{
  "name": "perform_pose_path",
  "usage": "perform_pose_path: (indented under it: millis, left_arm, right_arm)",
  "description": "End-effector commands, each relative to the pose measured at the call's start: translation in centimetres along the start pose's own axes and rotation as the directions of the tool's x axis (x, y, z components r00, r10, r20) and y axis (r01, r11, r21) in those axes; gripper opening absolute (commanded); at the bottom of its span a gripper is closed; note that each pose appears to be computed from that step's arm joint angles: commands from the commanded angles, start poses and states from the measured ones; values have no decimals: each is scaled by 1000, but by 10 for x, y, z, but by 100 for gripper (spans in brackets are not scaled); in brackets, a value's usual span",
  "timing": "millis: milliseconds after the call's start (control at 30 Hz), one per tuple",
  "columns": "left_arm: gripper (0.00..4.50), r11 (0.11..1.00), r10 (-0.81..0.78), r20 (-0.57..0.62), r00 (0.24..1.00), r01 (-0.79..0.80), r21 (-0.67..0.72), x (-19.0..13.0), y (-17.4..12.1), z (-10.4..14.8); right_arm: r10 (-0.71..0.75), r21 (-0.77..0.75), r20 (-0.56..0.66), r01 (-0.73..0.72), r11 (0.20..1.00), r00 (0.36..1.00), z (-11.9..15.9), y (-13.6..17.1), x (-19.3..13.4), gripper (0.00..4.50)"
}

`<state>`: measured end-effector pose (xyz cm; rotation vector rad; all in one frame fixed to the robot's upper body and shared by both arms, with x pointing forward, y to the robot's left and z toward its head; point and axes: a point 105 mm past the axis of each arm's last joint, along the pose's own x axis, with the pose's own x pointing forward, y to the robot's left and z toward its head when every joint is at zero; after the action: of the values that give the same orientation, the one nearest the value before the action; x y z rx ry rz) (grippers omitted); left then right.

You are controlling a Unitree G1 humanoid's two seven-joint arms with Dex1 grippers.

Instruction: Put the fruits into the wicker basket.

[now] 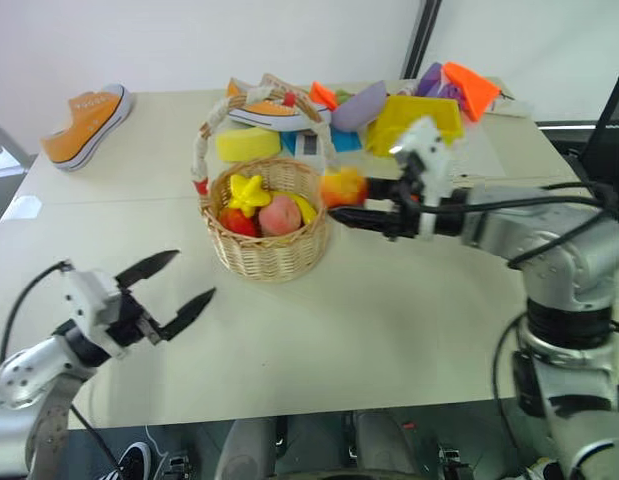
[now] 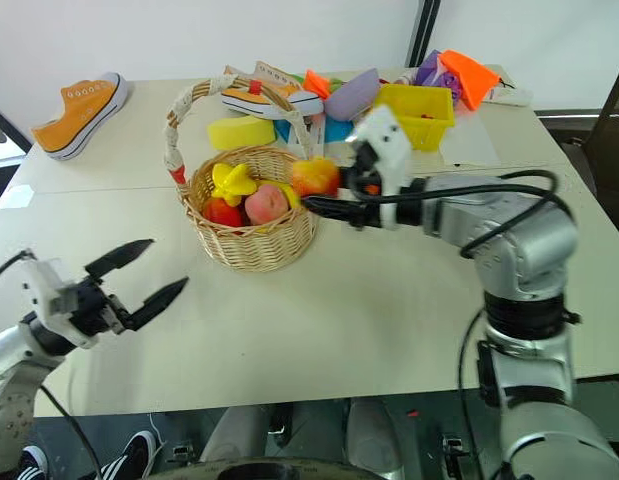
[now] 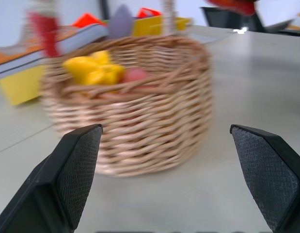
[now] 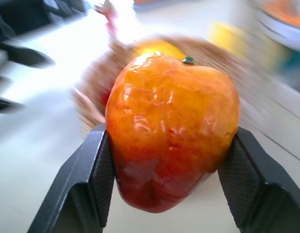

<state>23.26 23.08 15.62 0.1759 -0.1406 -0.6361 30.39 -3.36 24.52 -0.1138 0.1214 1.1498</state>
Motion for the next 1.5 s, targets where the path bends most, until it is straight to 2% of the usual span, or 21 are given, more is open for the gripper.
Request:
perform_pose_path:
  millis: [33,233,333,367,400,467,533,667,800,933,1067,1133,1200,1333,1500]
  left_arm:
    - [450,999,21,34,999,-22,39,-3,4,8]
    - [450,999,18,53,998,-20,34,-1,-5,8]
    - [450,999,10,54,998,-12,34,-1,-11,8]
    - [450,999,7,54,999,-9,34,0,-13,8]
    - [450,999,5,53,999,-7,34,0,-14,8]
    - [450,1000,3,55,998,-5,29,0,-15,7]
    - [450,1000,-7,60,998,6,21,0,-17,8]
    - [450,999,-53,73,996,53,9,2,-25,13]
    - [450,996,-84,64,994,84,7,0,-27,13]
    - [450,996,-94,69,993,94,9,3,-27,13]
    - [450,994,-109,84,990,110,-1,10,-30,12]
    - [450,993,-114,88,990,114,1,12,-30,13]
    - [450,993,-114,89,989,115,3,13,-29,13]
    - [450,995,-99,99,990,99,5,13,-27,15]
    - [450,999,-44,104,994,44,8,8,-22,15]
  right_arm:
    - [-22,-49,56,24,998,998,16,1,31,270]
    - [-45,-53,101,50,997,994,20,0,65,270]
    - [-54,-76,83,61,995,995,10,0,70,381]
    - [-65,-85,75,72,994,995,7,-3,69,432]
    - [-72,-91,72,79,993,995,5,-5,68,442]
    - [-87,-109,76,95,990,993,5,-8,65,442]
    - [-102,-100,137,116,988,985,18,-13,51,442]
    - [-60,-93,208,81,992,976,23,-10,13,442]
    - [-23,-187,139,49,981,990,-3,-21,-40,442]
    - [-172,-129,162,193,973,972,-16,-47,-62,442]
    - [-359,-97,239,390,916,902,-23,-66,-49,442]
    - [-369,-19,259,386,922,893,-23,-64,-35,442]
    - [-364,-8,267,380,925,892,-23,-62,-22,442]
    - [-422,19,314,439,898,850,-12,-69,-5,442]
    - [-454,-16,310,481,876,836,-15,-69,12,442]
